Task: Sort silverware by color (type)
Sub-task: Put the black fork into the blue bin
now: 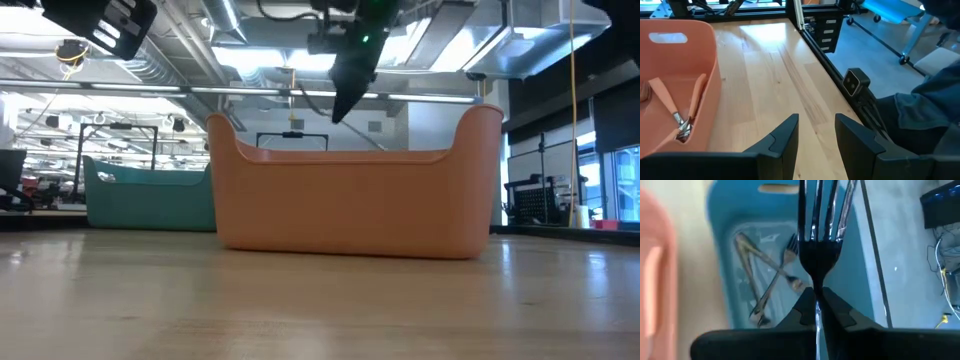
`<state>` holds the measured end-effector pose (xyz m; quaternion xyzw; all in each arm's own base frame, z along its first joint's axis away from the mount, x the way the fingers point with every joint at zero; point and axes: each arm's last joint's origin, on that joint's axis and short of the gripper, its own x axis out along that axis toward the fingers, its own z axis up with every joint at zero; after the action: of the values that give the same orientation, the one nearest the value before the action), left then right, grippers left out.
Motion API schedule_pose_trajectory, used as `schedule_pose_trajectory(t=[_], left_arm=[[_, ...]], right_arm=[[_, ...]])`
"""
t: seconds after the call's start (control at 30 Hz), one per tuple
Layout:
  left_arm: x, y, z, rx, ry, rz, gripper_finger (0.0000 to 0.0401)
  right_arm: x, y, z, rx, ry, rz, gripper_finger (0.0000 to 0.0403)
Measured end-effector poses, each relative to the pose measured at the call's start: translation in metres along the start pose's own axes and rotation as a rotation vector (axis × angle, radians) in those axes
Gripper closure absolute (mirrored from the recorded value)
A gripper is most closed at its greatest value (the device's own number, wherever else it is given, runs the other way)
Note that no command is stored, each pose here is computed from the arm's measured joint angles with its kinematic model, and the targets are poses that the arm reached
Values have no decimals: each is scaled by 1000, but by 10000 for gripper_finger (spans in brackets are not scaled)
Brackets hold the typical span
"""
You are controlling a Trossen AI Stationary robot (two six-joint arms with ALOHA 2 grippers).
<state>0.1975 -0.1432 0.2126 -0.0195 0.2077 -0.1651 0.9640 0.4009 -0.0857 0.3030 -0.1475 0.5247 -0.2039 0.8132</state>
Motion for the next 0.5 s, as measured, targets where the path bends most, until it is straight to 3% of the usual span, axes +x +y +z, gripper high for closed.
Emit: schedule_pose_trajectory(t=[0.23,0.5], left_arm=[[-2,-6,-2,13,9,-24,278],[-3,-11,-3,17,7,-29,278]], right_arm=[[29,-8,4,21,-24,25,401],[58,-13,-2,30,41,64,401]])
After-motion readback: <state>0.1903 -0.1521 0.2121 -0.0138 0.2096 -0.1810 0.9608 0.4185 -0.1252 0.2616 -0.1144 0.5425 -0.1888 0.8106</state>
